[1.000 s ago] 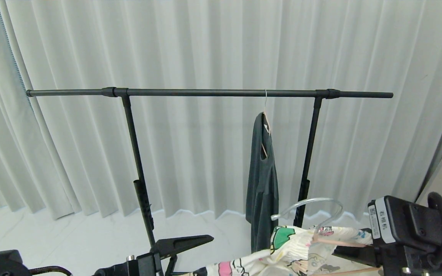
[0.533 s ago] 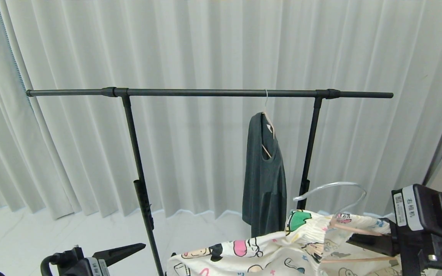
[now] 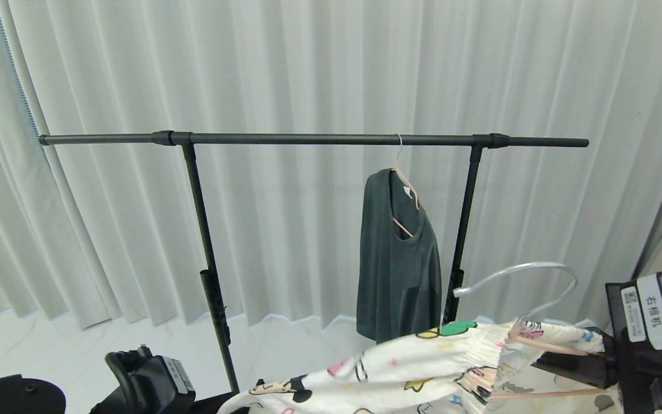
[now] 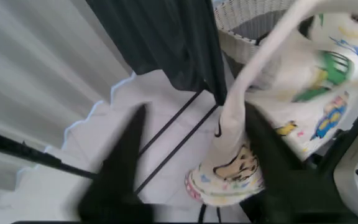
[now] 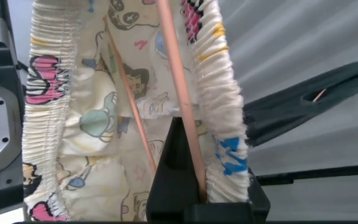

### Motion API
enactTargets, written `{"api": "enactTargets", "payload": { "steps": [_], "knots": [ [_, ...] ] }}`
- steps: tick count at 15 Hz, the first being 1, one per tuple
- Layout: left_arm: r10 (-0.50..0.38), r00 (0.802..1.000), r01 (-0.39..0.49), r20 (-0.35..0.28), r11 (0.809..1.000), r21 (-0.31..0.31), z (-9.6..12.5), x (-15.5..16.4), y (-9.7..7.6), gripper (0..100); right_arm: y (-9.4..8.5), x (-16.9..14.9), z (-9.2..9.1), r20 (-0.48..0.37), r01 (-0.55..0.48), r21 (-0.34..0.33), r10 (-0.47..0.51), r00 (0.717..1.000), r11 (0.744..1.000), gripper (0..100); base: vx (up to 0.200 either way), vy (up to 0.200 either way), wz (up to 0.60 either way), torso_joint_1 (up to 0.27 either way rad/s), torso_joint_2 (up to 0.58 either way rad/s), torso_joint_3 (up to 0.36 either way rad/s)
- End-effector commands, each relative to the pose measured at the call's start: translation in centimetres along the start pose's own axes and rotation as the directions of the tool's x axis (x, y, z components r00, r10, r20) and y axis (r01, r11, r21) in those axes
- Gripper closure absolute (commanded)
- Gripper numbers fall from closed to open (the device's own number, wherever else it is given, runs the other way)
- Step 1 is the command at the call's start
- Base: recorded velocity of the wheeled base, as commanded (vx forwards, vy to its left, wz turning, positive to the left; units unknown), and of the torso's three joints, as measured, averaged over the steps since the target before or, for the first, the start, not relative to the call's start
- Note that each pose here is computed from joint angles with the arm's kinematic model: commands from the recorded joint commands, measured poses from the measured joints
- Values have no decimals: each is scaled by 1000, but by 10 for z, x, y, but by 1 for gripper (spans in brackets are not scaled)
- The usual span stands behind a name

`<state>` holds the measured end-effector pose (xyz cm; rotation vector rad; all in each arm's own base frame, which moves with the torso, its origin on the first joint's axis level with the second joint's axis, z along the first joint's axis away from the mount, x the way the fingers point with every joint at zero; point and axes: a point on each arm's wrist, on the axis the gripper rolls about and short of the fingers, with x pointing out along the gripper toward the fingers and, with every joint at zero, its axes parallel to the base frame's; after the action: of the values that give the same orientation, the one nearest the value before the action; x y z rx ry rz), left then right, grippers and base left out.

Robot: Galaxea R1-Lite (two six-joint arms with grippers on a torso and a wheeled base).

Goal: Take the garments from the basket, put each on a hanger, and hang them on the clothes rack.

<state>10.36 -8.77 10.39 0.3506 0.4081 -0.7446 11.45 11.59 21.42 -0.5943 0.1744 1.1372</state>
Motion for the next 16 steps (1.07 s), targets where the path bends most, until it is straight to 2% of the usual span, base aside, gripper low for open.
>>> {"api": "enactTargets", "payload": {
  "steps": [1,3,5,7,8,10,13,14,16],
  "knots": [
    [89,995,-92,-47,994,-53,-7,1,12,100,-3,-11,-4,1,55,25,-55,998,998,100,0,0,0,0,0,0],
    [146,987,-152,-68,985,-83,-12,-1,21,100,-6,-17,-8,-6,94,55,-93,996,994,100,0,0,0,0,0,0],
    [140,988,-145,-65,987,-75,-11,-1,20,100,-6,-19,-6,5,101,96,-102,995,990,100,0,0,0,0,0,0],
    [117,993,-119,-36,991,-58,-5,0,16,100,-6,-20,-6,7,105,108,-107,994,989,100,0,0,0,0,0,0],
    [117,993,-118,-24,991,-56,-2,1,17,0,-6,-21,-6,7,105,108,-107,994,989,100,0,0,0,0,0,0],
    [124,992,-124,-8,991,-57,3,1,18,0,-7,-21,-8,-10,126,116,-126,992,985,100,0,0,0,0,0,0],
    [153,988,-152,12,986,-67,4,-3,20,0,-14,-25,-15,-79,223,195,-211,974,955,100,0,0,0,0,0,0],
    [177,984,-175,24,982,-73,6,-5,22,0,-19,-28,-18,-120,274,253,-251,961,928,100,0,0,0,0,0,0],
    [216,975,-211,52,974,-85,14,-7,28,0,-27,-34,-25,-225,390,322,-331,917,863,100,0,0,0,0,0,0]
  ]
}}
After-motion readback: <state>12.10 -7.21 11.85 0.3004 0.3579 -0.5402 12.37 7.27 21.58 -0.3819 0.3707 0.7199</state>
